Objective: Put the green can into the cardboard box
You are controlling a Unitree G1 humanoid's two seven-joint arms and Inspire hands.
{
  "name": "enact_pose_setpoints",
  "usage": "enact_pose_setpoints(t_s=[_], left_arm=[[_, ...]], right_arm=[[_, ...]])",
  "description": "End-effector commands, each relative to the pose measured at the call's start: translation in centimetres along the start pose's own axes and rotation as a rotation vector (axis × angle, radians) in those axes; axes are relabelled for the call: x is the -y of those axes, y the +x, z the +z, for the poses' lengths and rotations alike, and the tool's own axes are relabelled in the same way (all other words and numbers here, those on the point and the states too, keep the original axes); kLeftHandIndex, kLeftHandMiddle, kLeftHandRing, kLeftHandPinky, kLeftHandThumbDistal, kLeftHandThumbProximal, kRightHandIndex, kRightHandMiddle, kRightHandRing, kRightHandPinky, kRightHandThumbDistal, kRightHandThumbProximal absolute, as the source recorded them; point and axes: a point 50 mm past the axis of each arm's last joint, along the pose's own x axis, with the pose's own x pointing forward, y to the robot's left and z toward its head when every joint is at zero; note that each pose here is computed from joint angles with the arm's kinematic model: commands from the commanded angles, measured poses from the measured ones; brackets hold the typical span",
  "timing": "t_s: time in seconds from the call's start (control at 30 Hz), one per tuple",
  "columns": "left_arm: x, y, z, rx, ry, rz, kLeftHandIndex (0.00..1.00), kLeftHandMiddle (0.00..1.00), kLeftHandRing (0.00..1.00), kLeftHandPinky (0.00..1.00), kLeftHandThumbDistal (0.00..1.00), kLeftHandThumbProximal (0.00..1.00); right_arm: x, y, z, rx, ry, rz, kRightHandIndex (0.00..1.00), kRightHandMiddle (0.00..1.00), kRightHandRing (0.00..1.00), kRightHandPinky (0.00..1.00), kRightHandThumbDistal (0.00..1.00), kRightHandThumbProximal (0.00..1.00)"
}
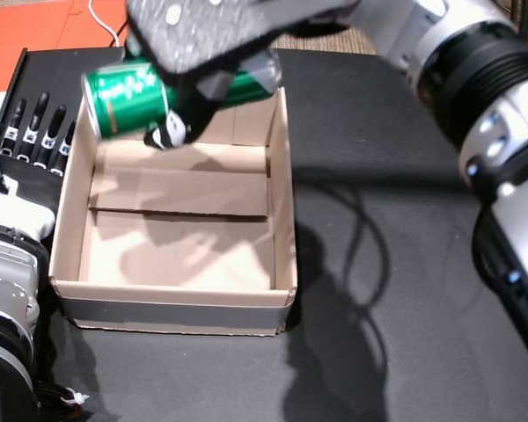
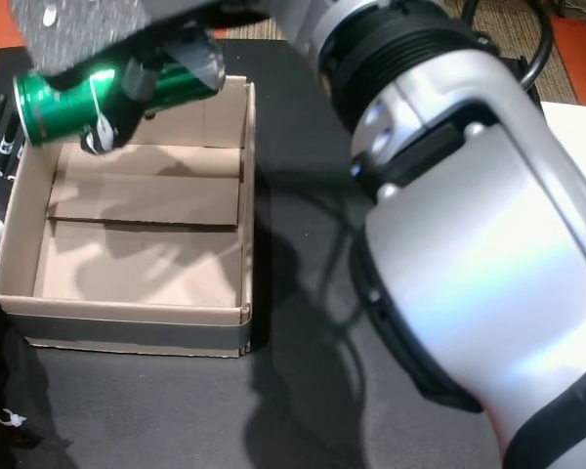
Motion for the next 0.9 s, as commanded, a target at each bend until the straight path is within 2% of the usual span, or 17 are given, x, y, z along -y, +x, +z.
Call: enact_pose_setpoints(t_s=[0.0,0.1,0.3,0.33,0.37,0.4,0.57,0.7,0.87], left_arm=[[-0.1,-0.1,-0.3,-0.014,0.003,0.005,0.39,0.40,0.64,0.83,0.00,1.00],[-0.1,-0.1,-0.3,-0.015,0.007,0.000,0.38,0.39,0.62,0.81,0.00,1.00],[-0.2,-0.1,-0.4,-0.015,0.002,-0.002,0.37,0.37,0.60,0.78,0.00,1.00],[-0.1,-0.1,-0.4,-0.015,0.002,-0.001,0.37,0.37,0.59,0.77,0.00,1.00],[-0.1,-0.1,-0.4,-0.015,0.001,0.000,0.36,0.37,0.59,0.77,0.00,1.00],[-0.1,-0.1,-0.4,-0.016,0.002,0.000,0.36,0.37,0.59,0.77,0.00,1.00],[-0.1,-0.1,-0.4,-0.016,0.008,-0.006,0.36,0.38,0.60,0.79,0.00,1.00],[-0.1,-0.1,-0.5,-0.014,0.003,-0.003,0.36,0.38,0.58,0.76,0.00,0.95],[-0.1,-0.1,-0.5,-0.014,0.006,-0.003,0.35,0.39,0.59,0.78,0.00,0.92]], right_arm=[[0.7,-0.4,0.4,0.007,-0.034,-0.042,0.03,0.05,0.09,0.36,0.20,0.42],[0.3,-0.1,0.3,0.008,-0.020,-0.033,0.07,0.07,0.10,0.35,0.16,0.42],[-0.2,0.4,0.2,0.018,-0.027,-0.031,0.06,0.05,0.11,0.33,0.21,0.43],[-0.3,0.4,0.1,0.013,-0.031,-0.034,0.12,0.09,0.13,0.33,0.20,0.43],[-0.4,0.5,0.1,0.010,-0.036,-0.037,0.16,0.08,0.13,0.32,0.19,0.43],[-0.6,0.6,0.0,0.009,-0.041,-0.039,0.16,0.08,0.13,0.32,0.17,0.42],[-1.6,1.2,-0.5,0.019,-0.025,-0.034,0.07,0.07,0.12,0.32,0.12,0.38],[-2.4,1.7,-0.7,0.026,-0.027,-0.017,0.00,0.00,0.07,0.37,0.03,0.36],[-2.5,1.8,-0.8,0.033,-0.032,-0.035,0.00,0.00,0.06,0.38,0.06,0.35]])
